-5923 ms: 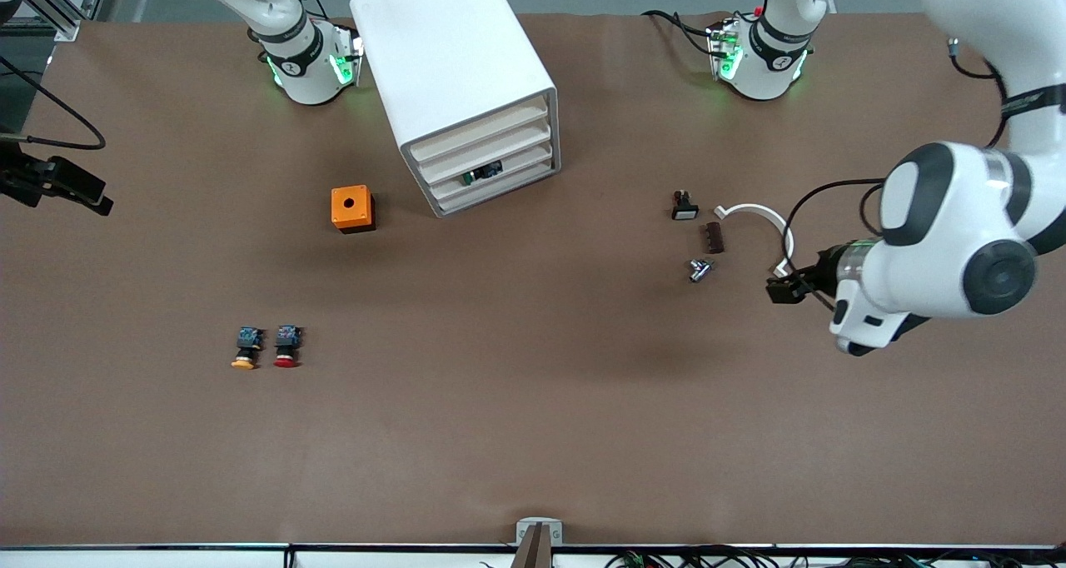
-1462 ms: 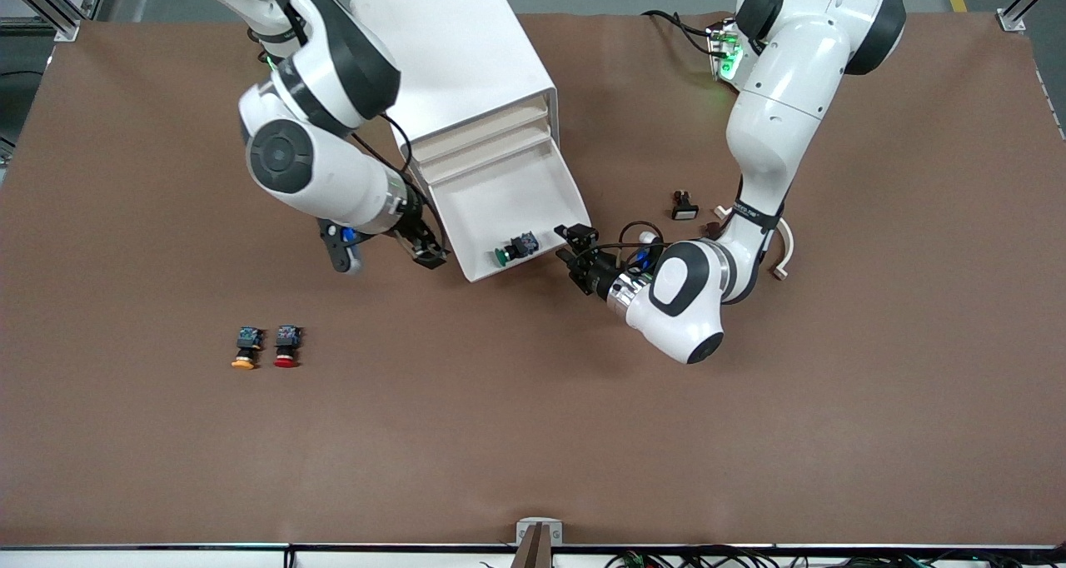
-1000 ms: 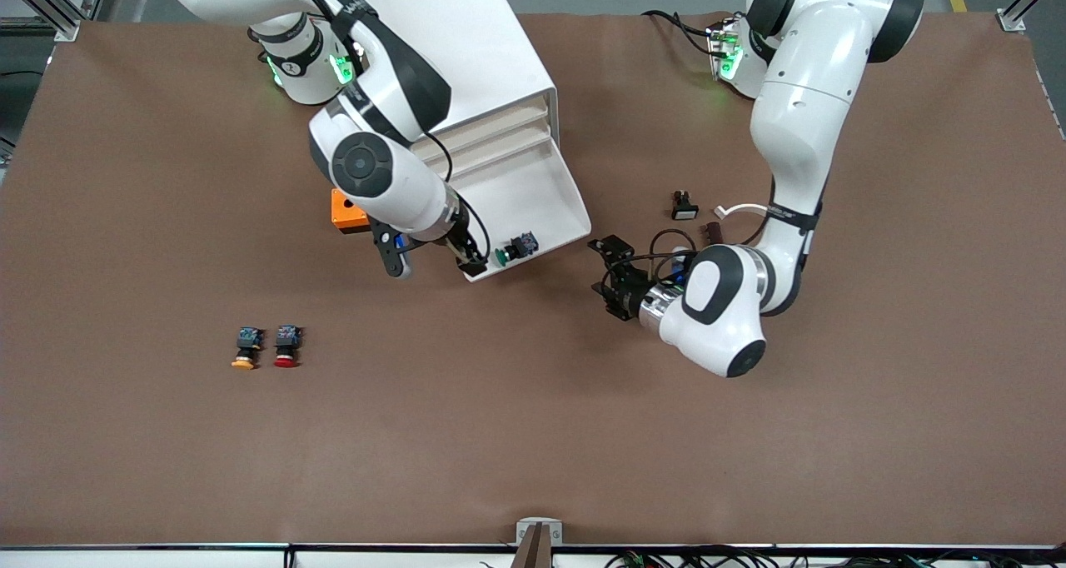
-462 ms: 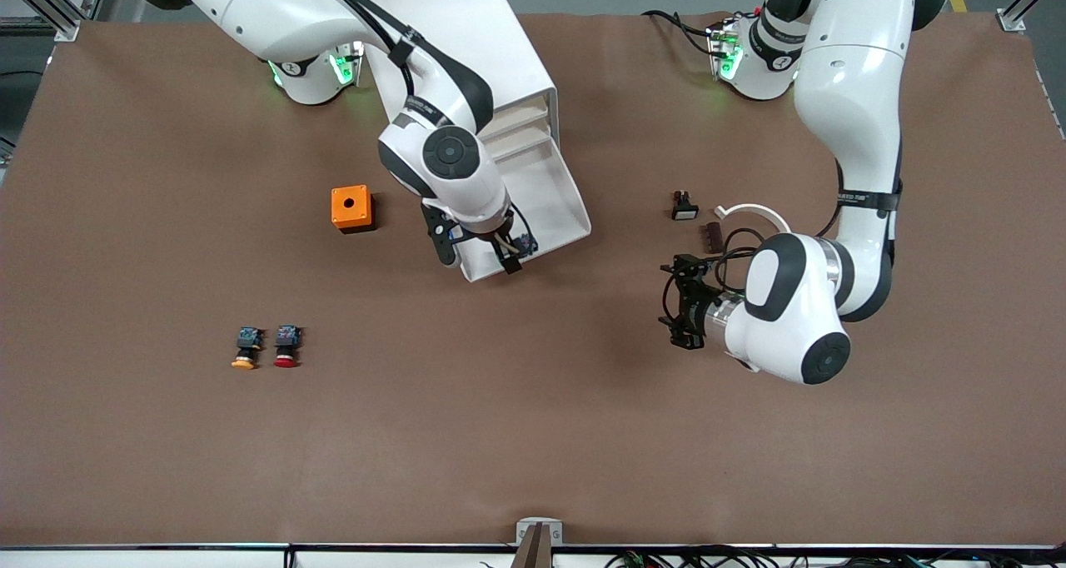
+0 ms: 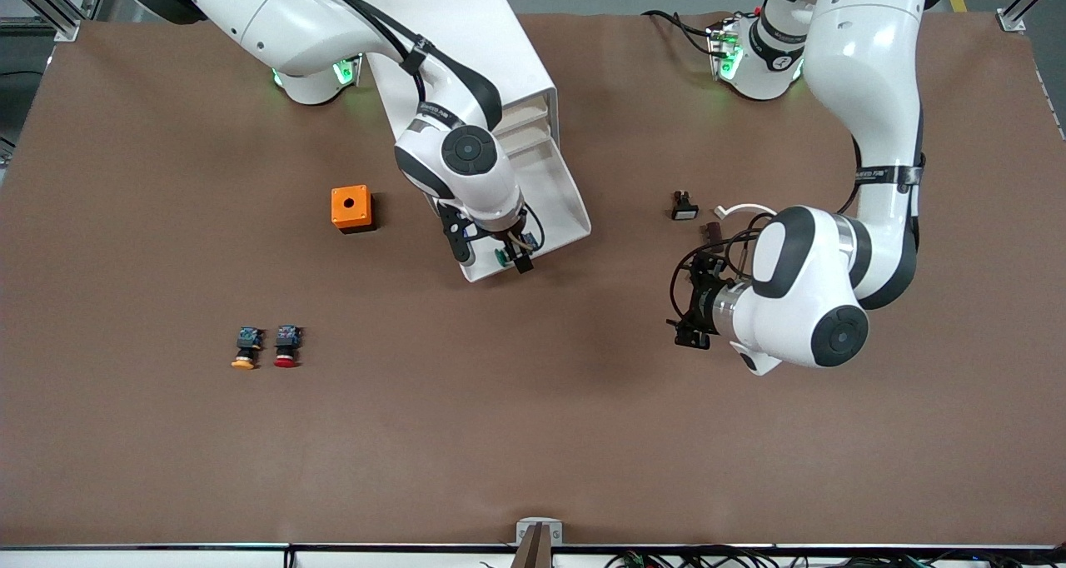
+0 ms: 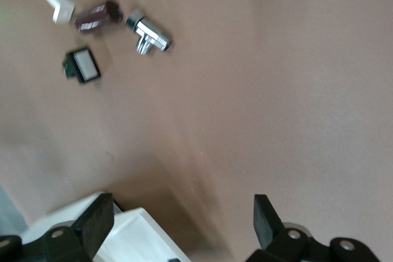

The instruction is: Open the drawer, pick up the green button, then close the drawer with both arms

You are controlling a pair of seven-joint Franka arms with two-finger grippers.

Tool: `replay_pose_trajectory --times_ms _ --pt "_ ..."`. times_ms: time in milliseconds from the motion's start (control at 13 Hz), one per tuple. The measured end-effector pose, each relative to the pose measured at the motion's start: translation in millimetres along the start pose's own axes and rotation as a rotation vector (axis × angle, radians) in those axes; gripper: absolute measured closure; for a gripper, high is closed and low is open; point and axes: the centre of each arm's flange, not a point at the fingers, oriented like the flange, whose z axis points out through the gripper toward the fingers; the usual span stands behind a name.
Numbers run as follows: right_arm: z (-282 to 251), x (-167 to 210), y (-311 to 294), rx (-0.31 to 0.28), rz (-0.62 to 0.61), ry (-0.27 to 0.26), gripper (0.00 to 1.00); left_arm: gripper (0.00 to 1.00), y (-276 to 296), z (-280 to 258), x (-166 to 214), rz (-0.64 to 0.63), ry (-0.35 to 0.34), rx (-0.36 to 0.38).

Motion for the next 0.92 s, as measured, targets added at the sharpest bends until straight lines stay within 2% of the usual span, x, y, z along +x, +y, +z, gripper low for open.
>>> replay_pose_trajectory --times_ms 77,308,385,462,538,769,923 --pt "0.3 -0.3 0.1 0.000 -0.001 0.000 0.05 0.00 0.0 -3.4 -1.8 0.073 0.010 -0.015" --pt "1.1 -0.1 0.0 0.006 -0.010 0.009 0.40 0.00 3.5 -6.6 -1.4 0.238 0.021 -0.048" --pt "1.5 0.0 0.0 0.006 -0.011 0.011 0.40 0.00 4.9 -7.9 -1.3 0.278 0.025 -0.061" --pt "1.4 0.0 -0.1 0.007 -0.012 0.011 0.47 0.00 6.3 -9.1 -1.8 0.309 0.029 -0.074" --pt "0.2 0.0 -1.1 0.010 -0.012 0.011 0.59 0.00 7.5 -9.5 -3.9 0.329 0.033 -0.086" --pt "-18.9 4.1 -11.8 0.014 -0.033 0.010 0.60 0.00 10.6 -6.1 -17.8 0.369 0.047 -0.115" --pt "-44.4 15.3 -21.3 -0.025 -0.104 0.032 0.60 0.00 11.7 1.4 -29.0 0.399 0.075 -0.115"
